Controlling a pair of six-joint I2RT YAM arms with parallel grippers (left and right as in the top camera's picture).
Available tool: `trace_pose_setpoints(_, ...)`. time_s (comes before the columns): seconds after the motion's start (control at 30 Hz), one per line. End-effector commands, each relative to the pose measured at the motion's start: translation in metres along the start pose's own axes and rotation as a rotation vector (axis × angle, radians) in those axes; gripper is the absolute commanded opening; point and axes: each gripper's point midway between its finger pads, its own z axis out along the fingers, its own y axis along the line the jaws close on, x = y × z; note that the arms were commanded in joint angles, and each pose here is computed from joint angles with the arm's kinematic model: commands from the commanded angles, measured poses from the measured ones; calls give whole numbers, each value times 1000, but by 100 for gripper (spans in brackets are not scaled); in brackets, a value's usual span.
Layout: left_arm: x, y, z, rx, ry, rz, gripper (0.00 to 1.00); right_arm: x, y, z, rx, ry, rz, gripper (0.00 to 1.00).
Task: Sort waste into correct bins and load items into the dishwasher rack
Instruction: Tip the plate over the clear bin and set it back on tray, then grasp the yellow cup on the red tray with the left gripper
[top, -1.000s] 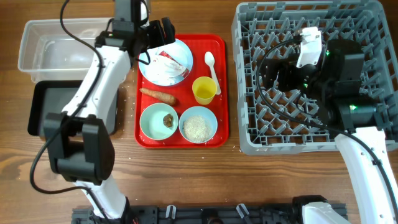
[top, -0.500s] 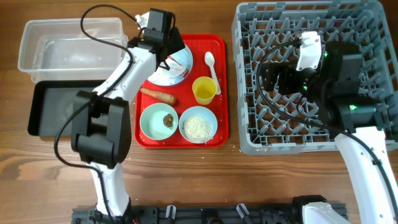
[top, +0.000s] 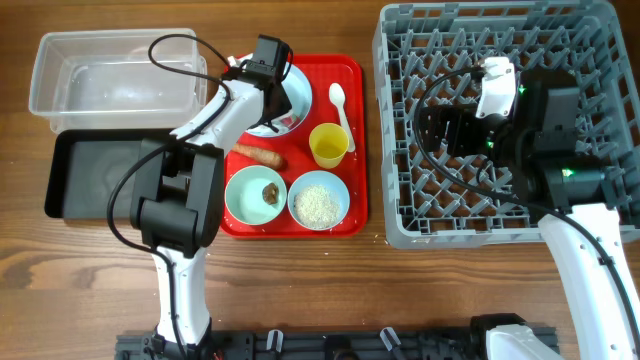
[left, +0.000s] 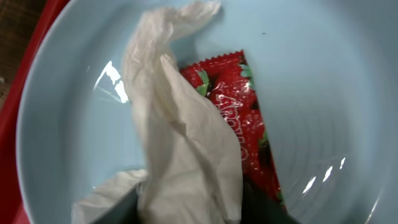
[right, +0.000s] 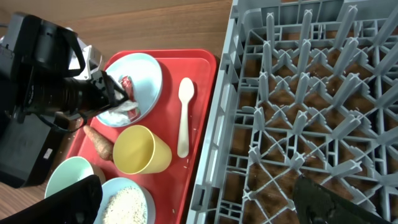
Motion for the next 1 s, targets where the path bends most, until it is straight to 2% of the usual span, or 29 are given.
trace_pose_setpoints(0.0,4,-1,10,-2,12,13,4,-4,0,-2,7,-9,16,100)
trace_pose_setpoints(0.03,-12,-4,-4,20,-19,2,4,-4,0,-2,7,-8,16,100)
trace_pose_setpoints(0.17,-111,-15,-130,161,-256,-6,4,-4,0,-2,7,-9,16,100)
trace_pose_setpoints(0.2,-128,-5,-154,174,-308,-37,4,-4,0,-2,7,-8,16,100)
trace_pose_setpoints(0.27,-164,43,-191,154,-400,-130,4,-3,0,-2,7,-5,18,100)
trace_pose_setpoints(0.37,-187,125,-159,33,-376,-259,4,-3,0,-2,7,-6,17,100)
trace_pose_setpoints(0.47,-190,168,-103,-65,-312,-215,6,-3,0,-2,7,-6,17,100)
trace_pose_setpoints(0.5,-190,177,-90,-81,-296,-226,27,-3,0,-2,7,-6,17,100)
trace_pose_setpoints(0.53,-188,185,-77,-96,-276,-235,90,-3,0,-3,7,-6,17,100)
trace_pose_setpoints(0.57,-189,186,-76,-97,-277,-212,100,-3,0,-2,7,-6,17,100)
trace_pose_setpoints(0.7,-207,163,-122,-46,-346,-28,100,-3,0,-2,7,-5,13,100)
trace_pose_setpoints(0.8,-187,101,-167,208,-313,195,100,-3,0,-2,7,-6,14,100)
trace_pose_setpoints(0.87,-132,55,-171,319,-152,303,94,-3,0,-2,7,-5,14,100)
trace_pose_setpoints(0.9,-95,35,-166,321,-39,357,88,-3,0,-2,8,-4,14,99)
trace_pose_setpoints(0.97,-38,6,-162,322,114,454,82,-2,0,-2,8,1,16,100)
